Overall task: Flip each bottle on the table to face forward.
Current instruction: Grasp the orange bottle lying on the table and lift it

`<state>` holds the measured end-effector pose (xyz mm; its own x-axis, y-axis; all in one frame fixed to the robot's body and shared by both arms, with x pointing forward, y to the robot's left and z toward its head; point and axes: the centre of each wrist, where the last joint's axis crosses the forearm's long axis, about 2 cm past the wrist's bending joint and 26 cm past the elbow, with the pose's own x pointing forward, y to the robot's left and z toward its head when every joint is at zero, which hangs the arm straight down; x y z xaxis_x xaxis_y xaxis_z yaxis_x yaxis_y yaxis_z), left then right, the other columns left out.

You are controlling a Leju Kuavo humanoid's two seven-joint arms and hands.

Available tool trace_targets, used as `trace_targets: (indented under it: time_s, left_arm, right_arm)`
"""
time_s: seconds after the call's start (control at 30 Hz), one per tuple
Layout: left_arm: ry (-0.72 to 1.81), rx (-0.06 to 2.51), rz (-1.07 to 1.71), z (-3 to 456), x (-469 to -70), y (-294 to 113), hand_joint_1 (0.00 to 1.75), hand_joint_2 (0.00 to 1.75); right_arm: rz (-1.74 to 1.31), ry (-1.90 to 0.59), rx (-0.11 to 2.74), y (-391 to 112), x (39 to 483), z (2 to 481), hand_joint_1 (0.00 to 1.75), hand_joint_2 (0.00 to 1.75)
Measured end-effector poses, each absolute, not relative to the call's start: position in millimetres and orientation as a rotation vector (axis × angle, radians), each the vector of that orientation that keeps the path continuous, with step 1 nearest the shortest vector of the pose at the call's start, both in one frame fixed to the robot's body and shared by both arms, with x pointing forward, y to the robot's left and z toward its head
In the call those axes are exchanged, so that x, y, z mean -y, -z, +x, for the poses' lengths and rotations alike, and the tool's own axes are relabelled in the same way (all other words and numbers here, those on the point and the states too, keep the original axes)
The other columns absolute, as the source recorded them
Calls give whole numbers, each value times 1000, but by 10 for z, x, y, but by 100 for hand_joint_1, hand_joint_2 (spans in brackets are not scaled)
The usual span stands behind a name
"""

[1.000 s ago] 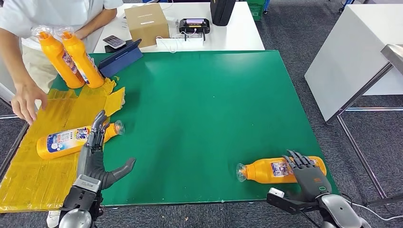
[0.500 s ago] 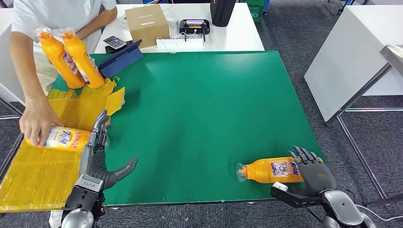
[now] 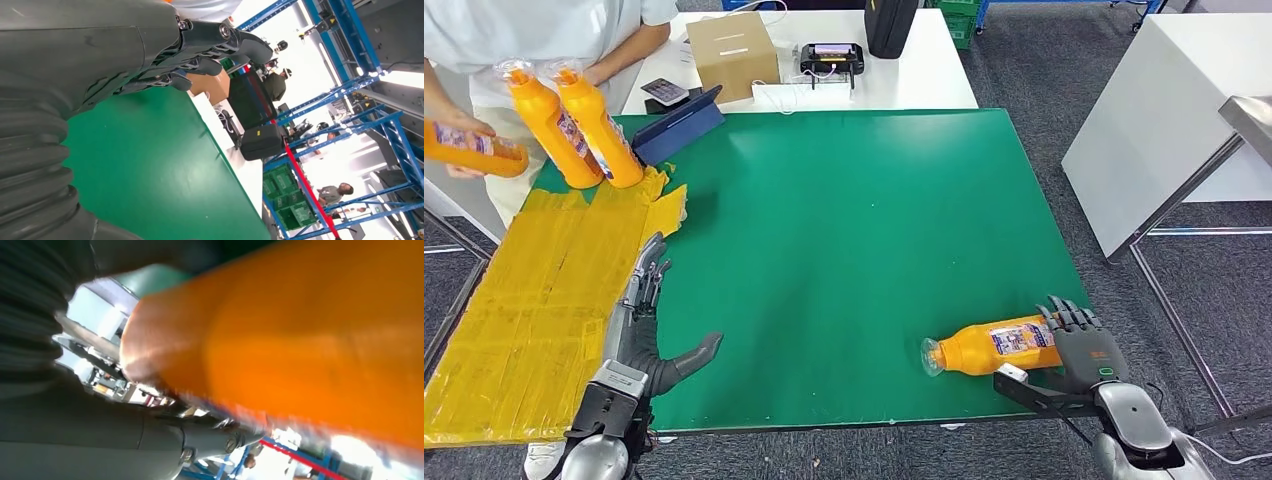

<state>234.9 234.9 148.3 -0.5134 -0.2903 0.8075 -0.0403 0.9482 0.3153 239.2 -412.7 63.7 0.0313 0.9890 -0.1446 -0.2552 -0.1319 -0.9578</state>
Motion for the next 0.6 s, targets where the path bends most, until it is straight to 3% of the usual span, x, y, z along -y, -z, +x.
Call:
trace_targets:
  time_s: [0.43, 0.6]
  left_arm:
    - [304, 2097, 200, 2381, -2307, -1464, 0, 175]
    - [323, 2079, 178, 2371, -2281, -1452, 0, 175]
  right_arm:
    - [-1085, -1380, 898, -553, 4190, 2522, 175, 175]
    - [-1071, -1292, 1050, -560, 4039, 2543, 175, 175]
